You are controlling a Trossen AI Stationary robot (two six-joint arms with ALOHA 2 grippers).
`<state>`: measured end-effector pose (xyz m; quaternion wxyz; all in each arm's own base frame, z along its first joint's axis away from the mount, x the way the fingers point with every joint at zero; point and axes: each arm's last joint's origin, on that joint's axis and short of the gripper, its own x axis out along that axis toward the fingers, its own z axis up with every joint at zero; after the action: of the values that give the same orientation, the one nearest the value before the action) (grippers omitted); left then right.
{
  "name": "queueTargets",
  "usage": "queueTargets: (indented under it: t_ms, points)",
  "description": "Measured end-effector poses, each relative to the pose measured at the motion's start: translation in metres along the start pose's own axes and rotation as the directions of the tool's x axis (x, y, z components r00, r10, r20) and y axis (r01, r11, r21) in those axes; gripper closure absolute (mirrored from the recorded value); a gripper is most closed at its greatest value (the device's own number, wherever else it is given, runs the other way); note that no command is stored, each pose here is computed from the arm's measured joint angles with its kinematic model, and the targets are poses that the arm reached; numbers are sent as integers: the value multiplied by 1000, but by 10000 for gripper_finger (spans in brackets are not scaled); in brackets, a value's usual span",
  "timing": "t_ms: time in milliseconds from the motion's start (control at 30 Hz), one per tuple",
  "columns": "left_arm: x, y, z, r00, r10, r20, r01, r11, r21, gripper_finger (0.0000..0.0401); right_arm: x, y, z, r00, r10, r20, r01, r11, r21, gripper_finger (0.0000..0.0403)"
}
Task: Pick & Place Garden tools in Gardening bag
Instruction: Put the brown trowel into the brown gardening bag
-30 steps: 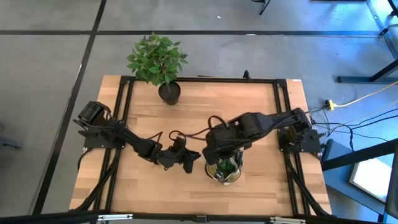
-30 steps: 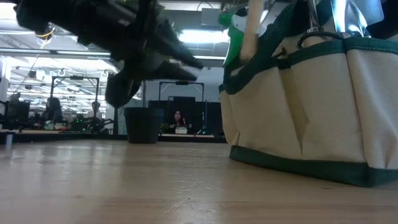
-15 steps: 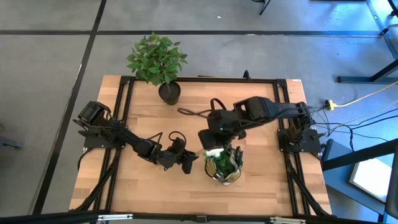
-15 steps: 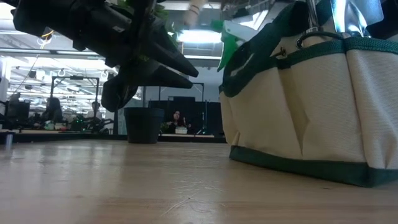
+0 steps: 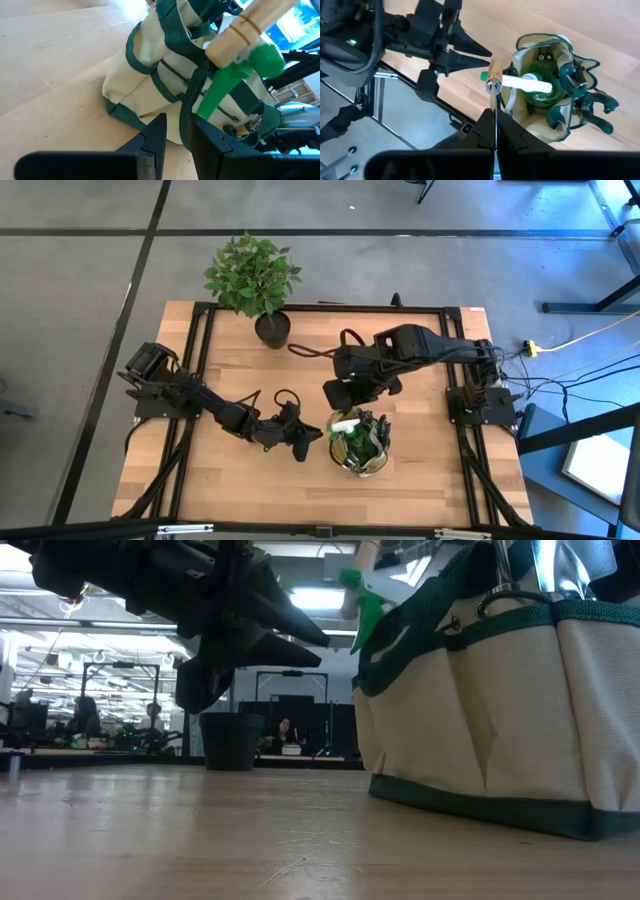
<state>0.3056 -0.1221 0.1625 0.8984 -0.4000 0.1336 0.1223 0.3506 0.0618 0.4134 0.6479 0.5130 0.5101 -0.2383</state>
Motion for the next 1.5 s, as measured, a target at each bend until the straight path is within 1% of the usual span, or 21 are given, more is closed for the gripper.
queueTargets:
  t_ms: [133,300,600,700,1000,1267,1433,1500]
  points:
    - [1,2,1,1000,11,0,-11,1000,2,329,-1,-2,9,1000,1,-2,-1,1000,-14,403]
    - [6,7,10,999,30,21,-29,999,-33,329,2,-3,17,999,2,-38,-3,1000,-26,403]
    - [10,11,18,999,34,43,-31,998,-61,329,28,3,24,990,-32,-139,23,998,-63,403]
    - [10,11,18,999,30,45,-28,998,-58,329,36,5,26,987,-44,-153,34,997,-71,403]
    - [8,8,14,1000,12,24,-11,999,-52,329,35,3,33,992,-53,-116,45,997,-68,403]
    - [6,5,11,1000,5,18,-4,999,-54,329,34,2,35,993,-53,-109,44,996,-81,403]
    - [6,5,11,1000,5,18,-4,998,-55,329,34,3,34,987,-35,-159,23,997,-78,403]
    - [6,5,10,1000,2,15,-1,999,-54,329,34,4,29,983,-28,-182,13,996,-85,403]
